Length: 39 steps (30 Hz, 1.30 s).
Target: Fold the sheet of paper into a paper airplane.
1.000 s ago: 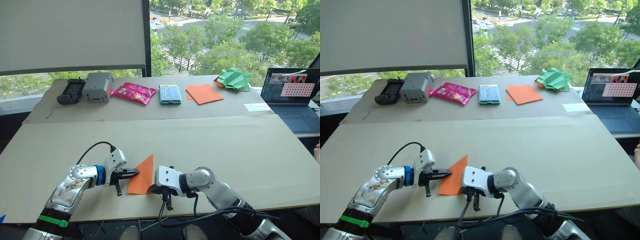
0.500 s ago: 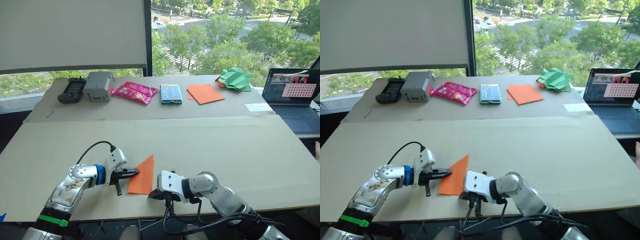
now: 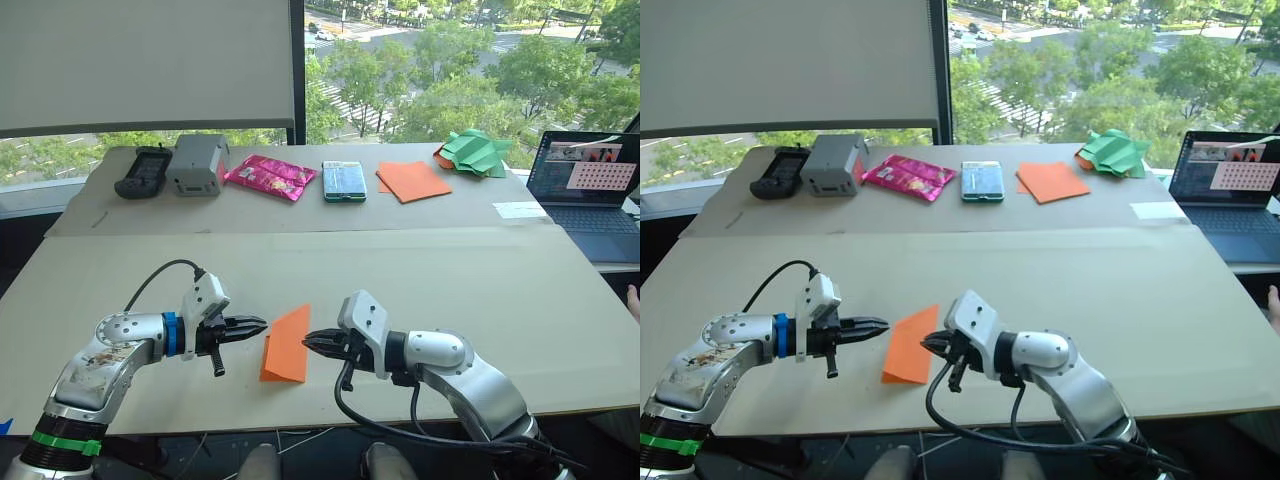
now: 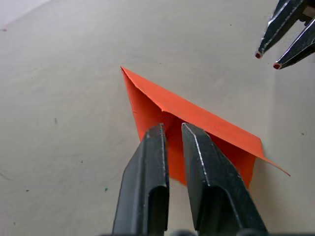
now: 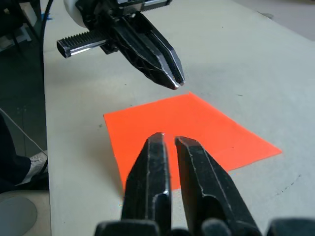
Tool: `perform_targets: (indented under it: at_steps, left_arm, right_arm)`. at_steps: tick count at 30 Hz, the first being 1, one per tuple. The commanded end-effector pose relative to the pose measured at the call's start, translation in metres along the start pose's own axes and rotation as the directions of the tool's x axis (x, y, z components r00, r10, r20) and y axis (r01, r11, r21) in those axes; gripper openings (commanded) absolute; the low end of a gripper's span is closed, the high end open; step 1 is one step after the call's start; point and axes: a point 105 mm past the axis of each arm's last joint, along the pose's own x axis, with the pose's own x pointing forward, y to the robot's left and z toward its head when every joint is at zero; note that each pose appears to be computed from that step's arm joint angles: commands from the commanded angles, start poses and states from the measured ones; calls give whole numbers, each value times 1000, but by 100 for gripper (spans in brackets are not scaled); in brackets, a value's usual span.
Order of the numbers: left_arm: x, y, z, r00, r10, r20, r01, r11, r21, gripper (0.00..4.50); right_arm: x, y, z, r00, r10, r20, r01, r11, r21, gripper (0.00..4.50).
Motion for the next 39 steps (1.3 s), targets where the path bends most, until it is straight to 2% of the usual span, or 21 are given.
perform_targets:
  at_steps: [1, 5, 6, 8, 12, 14, 18, 22, 25, 33, 39]
  left_arm:
    - [-5, 8, 14, 1000, -26, -9, 27, 992, 120, 184]
    - [0, 22, 24, 995, -84, -50, 94, 959, 267, 320]
    - [2, 25, 25, 991, -102, -85, 125, 931, 344, 355]
    - [6, 30, 26, 979, -144, -144, 194, 870, 453, 357]
    - [18, 37, 33, 943, -223, -248, 333, 658, 675, 357]
    - [29, 39, 43, 931, -266, -250, 361, 569, 739, 357]
    - [45, 38, 54, 909, -330, -254, 389, 457, 800, 357]
    - [58, 33, 51, 879, -373, -298, 441, 394, 806, 357]
    - [62, 31, 46, 860, -389, -329, 473, 369, 800, 275]
    - [63, 31, 39, 843, -389, -371, 503, 326, 800, 2]
    - [61, 32, 37, 855, -379, -354, 483, 335, 809, 2]
  right_arm:
    - [-5, -2, 8, 999, -43, 29, 43, 999, -6, 192]
    - [-8, -9, 2, 997, -77, 9, 77, 997, 8, 329]
    - [-9, -12, 2, 996, -88, 9, 88, 996, 13, 369]
    - [-12, -15, 2, 994, -105, 8, 105, 994, 18, 430]
    - [-16, -22, -1, 991, -135, -2, 135, 991, 18, 430]
    - [-15, -24, -1, 989, -149, 2, 148, 989, 22, 430]
    - [-14, -26, -2, 984, -175, 1, 175, 984, 26, 430]
    - [-15, -27, -2, 978, -209, 8, 209, 977, 37, 430]
    - [-17, -29, -3, 971, -240, 4, 240, 970, 40, 435]
    - [-19, -31, -3, 963, -269, 2, 268, 962, 41, 435]
    - [-19, -36, -3, 960, -280, 5, 280, 960, 32, 435]
